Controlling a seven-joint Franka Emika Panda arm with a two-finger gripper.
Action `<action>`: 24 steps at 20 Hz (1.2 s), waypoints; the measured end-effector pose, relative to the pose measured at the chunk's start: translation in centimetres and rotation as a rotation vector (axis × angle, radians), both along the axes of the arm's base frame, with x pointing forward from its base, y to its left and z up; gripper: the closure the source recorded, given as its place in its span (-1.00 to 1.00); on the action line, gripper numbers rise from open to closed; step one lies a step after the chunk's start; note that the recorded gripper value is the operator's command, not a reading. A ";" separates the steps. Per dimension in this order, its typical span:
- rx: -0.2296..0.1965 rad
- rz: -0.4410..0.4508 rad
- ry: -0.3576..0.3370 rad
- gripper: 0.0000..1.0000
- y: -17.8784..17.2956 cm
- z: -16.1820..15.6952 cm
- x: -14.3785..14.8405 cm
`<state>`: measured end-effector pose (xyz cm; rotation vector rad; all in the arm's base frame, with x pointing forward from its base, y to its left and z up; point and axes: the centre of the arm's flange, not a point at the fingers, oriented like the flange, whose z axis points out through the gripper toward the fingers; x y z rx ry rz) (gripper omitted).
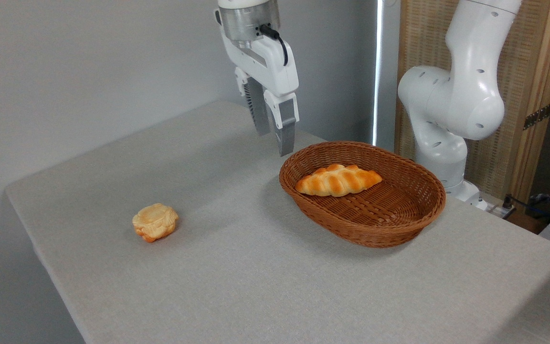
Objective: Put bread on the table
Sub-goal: 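Move the open gripper over the basket and lower onto the braided roll, then close the gripper on the middle of the braided roll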
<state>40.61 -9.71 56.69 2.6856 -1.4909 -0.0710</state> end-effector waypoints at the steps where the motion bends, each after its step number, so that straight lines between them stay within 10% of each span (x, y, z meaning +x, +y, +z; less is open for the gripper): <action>1: 0.001 -0.031 0.009 -1.00 -0.7 -0.5 -0.9; 12: -0.008 -0.216 0.045 -1.00 0.8 -5.4 -9.7; 24: 0.046 -0.266 0.143 -1.00 1.6 -10.8 -11.5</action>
